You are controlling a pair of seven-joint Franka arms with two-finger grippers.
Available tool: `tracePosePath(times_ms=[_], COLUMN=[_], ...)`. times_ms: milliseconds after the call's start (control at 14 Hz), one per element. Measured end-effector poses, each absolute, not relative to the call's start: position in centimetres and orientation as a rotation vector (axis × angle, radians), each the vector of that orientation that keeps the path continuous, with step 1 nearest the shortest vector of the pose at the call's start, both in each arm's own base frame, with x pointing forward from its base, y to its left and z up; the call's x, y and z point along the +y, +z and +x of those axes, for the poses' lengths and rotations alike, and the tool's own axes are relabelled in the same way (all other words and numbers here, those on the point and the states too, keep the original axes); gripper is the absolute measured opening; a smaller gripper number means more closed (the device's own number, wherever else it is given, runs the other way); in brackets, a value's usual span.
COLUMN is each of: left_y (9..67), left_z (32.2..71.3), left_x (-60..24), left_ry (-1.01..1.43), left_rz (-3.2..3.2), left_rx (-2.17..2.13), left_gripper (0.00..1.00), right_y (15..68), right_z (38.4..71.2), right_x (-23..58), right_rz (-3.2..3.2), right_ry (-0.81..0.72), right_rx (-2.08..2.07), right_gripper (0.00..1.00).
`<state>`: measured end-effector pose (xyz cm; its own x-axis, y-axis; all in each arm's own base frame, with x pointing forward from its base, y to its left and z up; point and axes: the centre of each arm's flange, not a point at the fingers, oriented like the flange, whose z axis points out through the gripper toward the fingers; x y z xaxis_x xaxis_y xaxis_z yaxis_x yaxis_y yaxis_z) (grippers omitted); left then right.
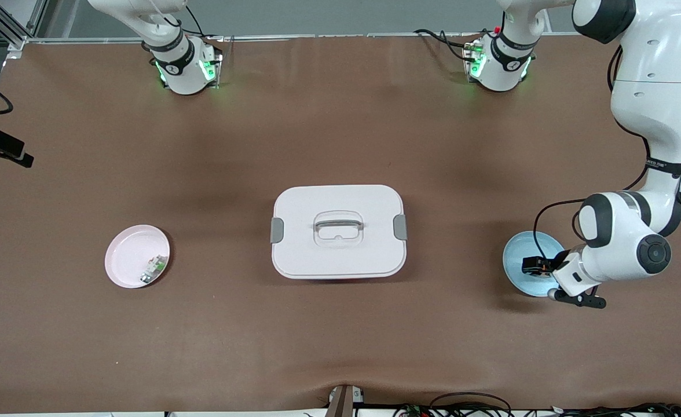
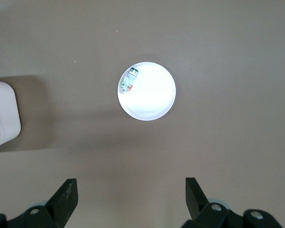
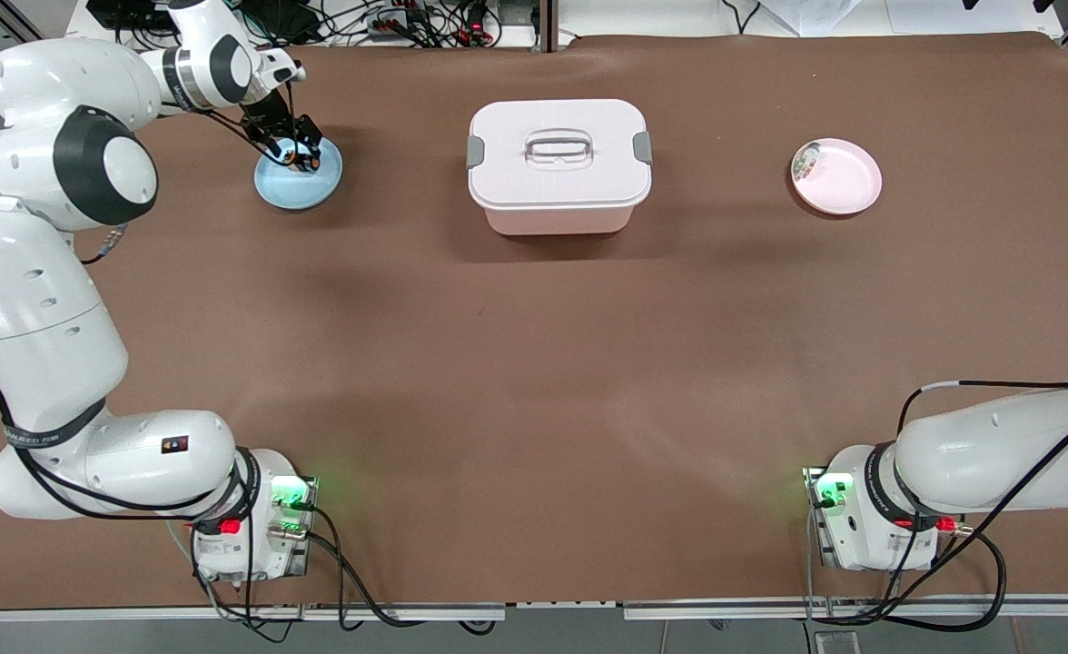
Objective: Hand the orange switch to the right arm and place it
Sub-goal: 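Close the left gripper on the orange switch and lift it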
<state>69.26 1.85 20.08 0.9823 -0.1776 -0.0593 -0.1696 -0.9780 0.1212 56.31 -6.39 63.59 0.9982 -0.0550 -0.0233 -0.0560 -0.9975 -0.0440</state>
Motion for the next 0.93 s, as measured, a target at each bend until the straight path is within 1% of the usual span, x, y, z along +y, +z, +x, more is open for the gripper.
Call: tracePosePath(times_ms=[427,855,926], left_y=[18.4,18.1,18.1], left_z=[68.6,68.4,68.4], left_x=[1.9,1.8,1.8], left_ry=[-0.103,-0.105,-0.104], left_rz=[3.012,3.012,3.012], left_rx=[-0.259,-0.259,-0.259], left_gripper=[1.0,1.0,0.91], right_y=[63.7,63.7,63.7], right_z=[56.3,56.4,56.4], right_x=[-6.5,-6.6,-6.6], right_rz=[-3.103,-3.116,-3.116], right_ry=[0.029,0.023,0.023], right_rx=[0.087,0.087,0.087], right_gripper=[1.0,1.0,1.0])
